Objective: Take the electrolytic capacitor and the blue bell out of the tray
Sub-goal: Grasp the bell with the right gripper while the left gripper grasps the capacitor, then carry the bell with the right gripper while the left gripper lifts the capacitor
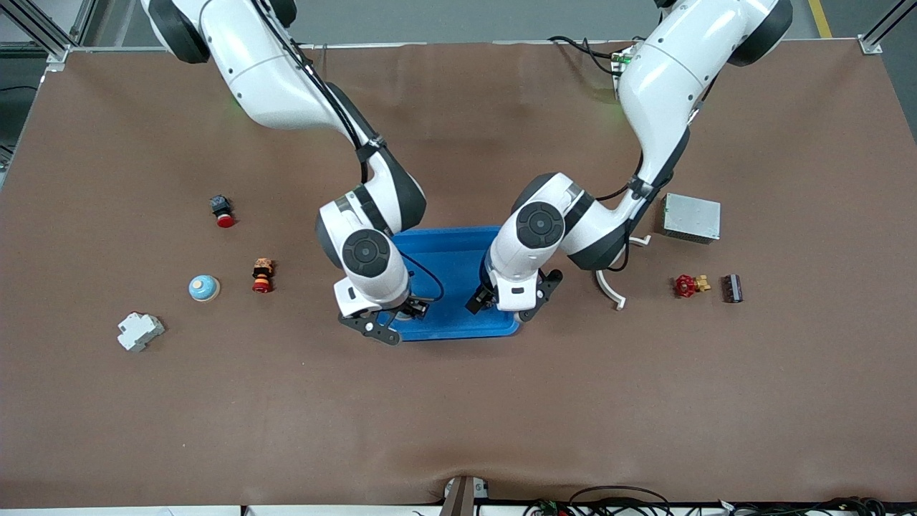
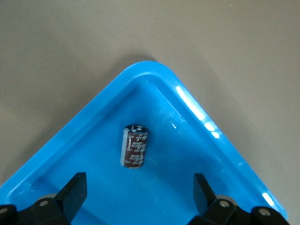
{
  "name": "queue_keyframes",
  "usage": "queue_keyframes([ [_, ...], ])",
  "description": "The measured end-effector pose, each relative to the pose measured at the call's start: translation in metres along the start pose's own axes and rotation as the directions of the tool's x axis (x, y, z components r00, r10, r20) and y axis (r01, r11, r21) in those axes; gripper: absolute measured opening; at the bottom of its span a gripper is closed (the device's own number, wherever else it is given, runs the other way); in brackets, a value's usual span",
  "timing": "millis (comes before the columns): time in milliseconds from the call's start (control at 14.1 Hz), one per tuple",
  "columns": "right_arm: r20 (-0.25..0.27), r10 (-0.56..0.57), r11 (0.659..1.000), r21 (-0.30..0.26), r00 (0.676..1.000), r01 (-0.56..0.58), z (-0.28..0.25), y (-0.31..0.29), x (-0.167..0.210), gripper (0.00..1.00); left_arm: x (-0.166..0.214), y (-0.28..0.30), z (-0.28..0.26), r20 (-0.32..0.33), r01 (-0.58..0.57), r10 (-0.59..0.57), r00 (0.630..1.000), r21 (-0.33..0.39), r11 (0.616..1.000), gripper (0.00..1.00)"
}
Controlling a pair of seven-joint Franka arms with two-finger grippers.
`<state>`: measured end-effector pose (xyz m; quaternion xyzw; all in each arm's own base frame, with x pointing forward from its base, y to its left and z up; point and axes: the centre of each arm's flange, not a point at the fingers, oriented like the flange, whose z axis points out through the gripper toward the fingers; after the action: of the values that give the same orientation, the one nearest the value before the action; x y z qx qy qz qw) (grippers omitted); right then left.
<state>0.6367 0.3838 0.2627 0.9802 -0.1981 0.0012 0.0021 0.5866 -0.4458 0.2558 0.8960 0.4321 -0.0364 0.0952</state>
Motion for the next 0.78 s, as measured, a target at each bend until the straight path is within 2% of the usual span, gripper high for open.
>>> queue_keyframes([
  [212, -0.016, -0.113, 0.994, 0.003, 0.993, 0.113, -0.028, 0.049, 0.059, 0.65, 0.007, 0.000, 0.014, -0.005, 0.042, -0.042, 0.999, -0.017, 0.999, 1.00],
  [495, -0.028, -0.254, 0.967, 0.004, 0.967, 0.254, -0.045, 0.154, 0.155, 0.65, -0.002, -0.007, 0.041, -0.048, 0.024, -0.023, 0.999, 0.016, 1.000, 1.00],
  [777, -0.081, -0.384, 0.923, 0.010, 0.920, 0.386, -0.020, 0.238, 0.206, 0.65, -0.012, -0.012, 0.062, -0.063, 0.006, -0.004, 0.998, 0.036, 0.999, 1.00],
])
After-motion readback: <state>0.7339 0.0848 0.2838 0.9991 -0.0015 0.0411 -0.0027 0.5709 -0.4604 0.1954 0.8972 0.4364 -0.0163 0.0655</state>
